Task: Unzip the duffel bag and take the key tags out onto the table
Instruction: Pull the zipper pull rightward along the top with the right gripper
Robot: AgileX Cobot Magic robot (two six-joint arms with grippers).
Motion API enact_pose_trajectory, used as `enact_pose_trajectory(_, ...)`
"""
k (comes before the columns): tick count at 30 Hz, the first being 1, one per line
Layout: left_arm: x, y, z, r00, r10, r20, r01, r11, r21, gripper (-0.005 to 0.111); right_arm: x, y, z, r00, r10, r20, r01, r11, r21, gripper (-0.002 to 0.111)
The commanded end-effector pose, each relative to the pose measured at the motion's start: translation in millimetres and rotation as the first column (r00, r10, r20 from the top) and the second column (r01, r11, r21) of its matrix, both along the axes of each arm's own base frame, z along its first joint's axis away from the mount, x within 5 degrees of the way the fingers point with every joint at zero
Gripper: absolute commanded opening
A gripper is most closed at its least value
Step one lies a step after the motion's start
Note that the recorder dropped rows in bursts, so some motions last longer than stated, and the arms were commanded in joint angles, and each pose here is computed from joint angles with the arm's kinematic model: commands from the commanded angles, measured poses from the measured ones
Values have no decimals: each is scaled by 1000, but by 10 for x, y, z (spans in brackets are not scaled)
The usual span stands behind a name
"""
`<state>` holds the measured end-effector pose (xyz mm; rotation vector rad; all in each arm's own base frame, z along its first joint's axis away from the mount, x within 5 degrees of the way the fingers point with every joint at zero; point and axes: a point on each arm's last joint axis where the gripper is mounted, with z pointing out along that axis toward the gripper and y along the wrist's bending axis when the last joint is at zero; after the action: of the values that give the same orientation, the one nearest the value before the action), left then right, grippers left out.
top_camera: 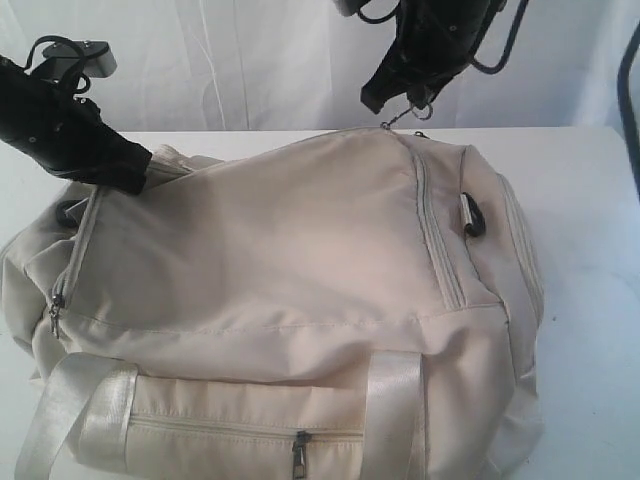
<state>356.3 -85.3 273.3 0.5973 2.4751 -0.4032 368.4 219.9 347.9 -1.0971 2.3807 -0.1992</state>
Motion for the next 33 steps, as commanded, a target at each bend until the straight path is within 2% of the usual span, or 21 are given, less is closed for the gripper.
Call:
enact_pose_trajectory(1,-30,61,29,1000,-8,-11,8,999,31,0,-70,-188,140,999,-29,33,29,999,-16,0)
enact_pose_trajectory(17,-33,61,27,1000,-9,-14,10,999,31,0,-651,-557,-320,981,-138,-140,127,989,-81,0)
enact_pose_trajectory(27,-31,55,11,1000,-10,-24,10,1000,25,0,-1035,-746,-207,985,-133,-113,135,991,13,0)
enact_pose_trajectory(33,-34,52,11,1000,-10,-28,11,1000,21,0,-1135,-755,-309,982,-122,-146,130,990,52,0)
